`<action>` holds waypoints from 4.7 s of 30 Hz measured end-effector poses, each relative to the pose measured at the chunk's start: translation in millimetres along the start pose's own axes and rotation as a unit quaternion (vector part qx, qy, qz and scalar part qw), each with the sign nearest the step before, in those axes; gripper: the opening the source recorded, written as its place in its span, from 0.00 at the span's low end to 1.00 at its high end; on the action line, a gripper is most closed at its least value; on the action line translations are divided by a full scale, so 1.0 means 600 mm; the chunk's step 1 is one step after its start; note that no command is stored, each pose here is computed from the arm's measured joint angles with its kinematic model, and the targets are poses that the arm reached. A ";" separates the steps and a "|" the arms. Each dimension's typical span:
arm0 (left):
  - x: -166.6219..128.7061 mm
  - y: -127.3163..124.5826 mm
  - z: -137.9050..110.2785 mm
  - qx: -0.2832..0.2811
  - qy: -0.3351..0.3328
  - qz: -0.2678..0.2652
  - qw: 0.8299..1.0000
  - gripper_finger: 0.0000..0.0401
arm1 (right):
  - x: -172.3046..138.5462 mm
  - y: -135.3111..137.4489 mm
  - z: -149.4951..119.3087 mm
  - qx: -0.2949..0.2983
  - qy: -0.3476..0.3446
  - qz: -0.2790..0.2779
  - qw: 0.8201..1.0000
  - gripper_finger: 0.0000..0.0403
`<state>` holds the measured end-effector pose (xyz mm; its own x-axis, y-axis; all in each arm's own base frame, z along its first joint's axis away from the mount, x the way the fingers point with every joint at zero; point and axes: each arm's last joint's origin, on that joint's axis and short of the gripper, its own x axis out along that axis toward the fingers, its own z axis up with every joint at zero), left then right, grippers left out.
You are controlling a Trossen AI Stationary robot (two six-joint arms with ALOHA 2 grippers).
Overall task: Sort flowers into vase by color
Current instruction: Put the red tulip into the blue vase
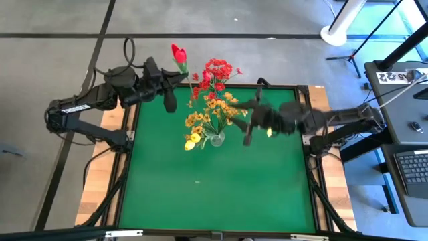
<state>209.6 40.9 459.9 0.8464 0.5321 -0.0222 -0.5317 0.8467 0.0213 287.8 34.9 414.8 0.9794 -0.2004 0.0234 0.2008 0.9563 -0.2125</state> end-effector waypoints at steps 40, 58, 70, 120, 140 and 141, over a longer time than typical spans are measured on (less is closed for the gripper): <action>0.039 -0.049 0.024 0.029 -0.030 -0.132 0.990 0.04 | 0.125 -0.111 -0.034 0.033 -0.013 0.082 0.996 0.01; -0.020 -0.001 0.010 0.074 0.060 -0.019 0.995 0.39 | -0.003 -0.197 -0.006 0.014 -0.048 -0.016 0.999 0.00; 0.030 0.078 -0.115 0.041 0.110 -0.020 0.993 0.35 | -0.044 -0.272 -0.186 0.072 -0.103 -0.042 0.991 0.00; 0.147 0.189 -0.466 -0.088 0.115 -0.032 0.989 0.34 | 0.098 -0.333 -0.419 0.064 -0.168 0.011 0.984 0.00; 0.151 0.170 -0.459 -0.082 0.098 -0.053 0.990 0.34 | 0.108 -0.310 -0.418 0.067 -0.175 0.037 0.982 0.00; 0.151 0.168 -0.459 -0.082 0.098 -0.055 0.990 0.34 | 0.109 -0.310 -0.419 0.064 -0.172 0.036 0.982 0.00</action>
<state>224.2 176.4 184.6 0.8855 0.4148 -0.2091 -0.4487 0.8804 -0.1536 309.1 -209.5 210.5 0.9357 -0.0692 0.3460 0.1107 0.9886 -0.1016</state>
